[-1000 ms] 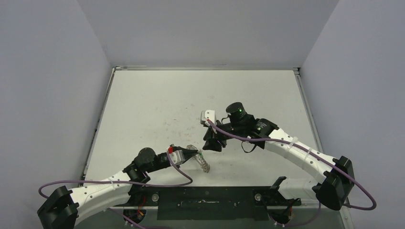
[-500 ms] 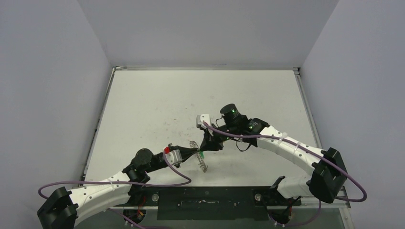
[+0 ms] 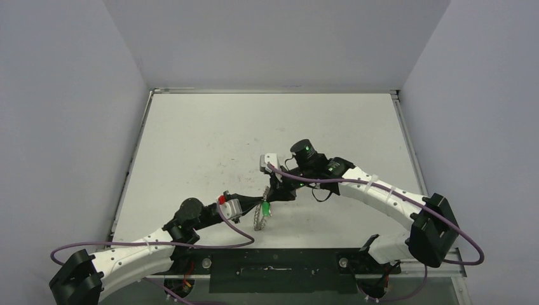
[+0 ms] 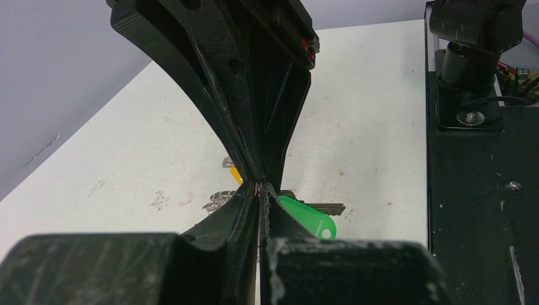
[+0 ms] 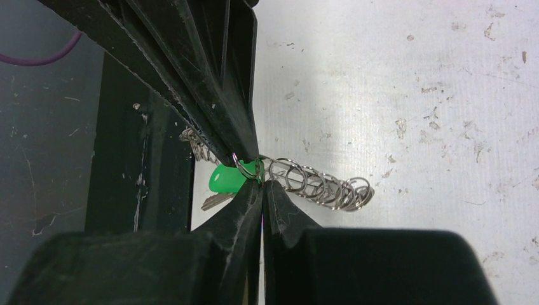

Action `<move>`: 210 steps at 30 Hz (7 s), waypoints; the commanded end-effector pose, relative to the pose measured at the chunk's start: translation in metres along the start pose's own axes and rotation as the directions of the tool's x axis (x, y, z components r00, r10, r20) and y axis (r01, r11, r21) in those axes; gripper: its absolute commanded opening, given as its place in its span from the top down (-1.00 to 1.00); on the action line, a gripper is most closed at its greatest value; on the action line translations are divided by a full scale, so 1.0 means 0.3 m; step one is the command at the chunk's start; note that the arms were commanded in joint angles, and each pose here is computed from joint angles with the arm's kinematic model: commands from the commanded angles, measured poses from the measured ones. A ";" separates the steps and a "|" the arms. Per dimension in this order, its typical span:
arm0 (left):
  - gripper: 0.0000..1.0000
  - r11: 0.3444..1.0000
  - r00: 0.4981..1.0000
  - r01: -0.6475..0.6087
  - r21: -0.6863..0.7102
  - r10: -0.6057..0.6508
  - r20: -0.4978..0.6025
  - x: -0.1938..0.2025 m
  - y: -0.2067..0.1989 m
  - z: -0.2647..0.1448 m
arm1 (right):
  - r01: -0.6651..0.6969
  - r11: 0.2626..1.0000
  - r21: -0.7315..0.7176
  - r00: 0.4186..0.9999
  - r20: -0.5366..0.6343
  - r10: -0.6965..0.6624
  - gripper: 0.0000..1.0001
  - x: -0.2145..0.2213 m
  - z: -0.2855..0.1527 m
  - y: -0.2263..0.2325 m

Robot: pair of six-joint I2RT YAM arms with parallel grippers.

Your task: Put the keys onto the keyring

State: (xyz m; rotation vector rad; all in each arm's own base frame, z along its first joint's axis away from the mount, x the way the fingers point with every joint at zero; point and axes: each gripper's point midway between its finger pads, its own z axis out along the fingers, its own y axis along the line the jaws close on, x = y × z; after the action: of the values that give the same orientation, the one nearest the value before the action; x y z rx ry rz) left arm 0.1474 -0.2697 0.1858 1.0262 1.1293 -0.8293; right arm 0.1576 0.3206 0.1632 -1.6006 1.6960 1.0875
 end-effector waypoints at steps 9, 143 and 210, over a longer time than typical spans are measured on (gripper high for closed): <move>1.00 0.999 0.993 -0.026 -0.038 0.030 0.114 -0.107 0.028 0.006 | 0.008 1.000 0.020 0.988 0.151 -0.011 0.80 -0.040 0.041 -0.021; 0.70 0.985 0.992 0.004 0.171 0.018 -0.126 -0.007 -0.050 0.059 | 0.079 0.992 0.098 0.989 -0.133 -0.065 1.00 -0.094 -0.003 0.021; 1.00 0.999 0.991 -0.012 -0.034 0.016 0.133 -0.109 0.025 0.013 | 0.066 0.996 0.053 0.964 0.254 -0.077 0.40 -0.078 0.006 -0.015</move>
State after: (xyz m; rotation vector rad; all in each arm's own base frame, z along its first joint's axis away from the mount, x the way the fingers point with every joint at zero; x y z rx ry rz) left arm 0.1483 -0.2710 0.1902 0.9990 1.1158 -0.8435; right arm 0.1570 0.3206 0.1455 -1.4517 1.6384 1.1590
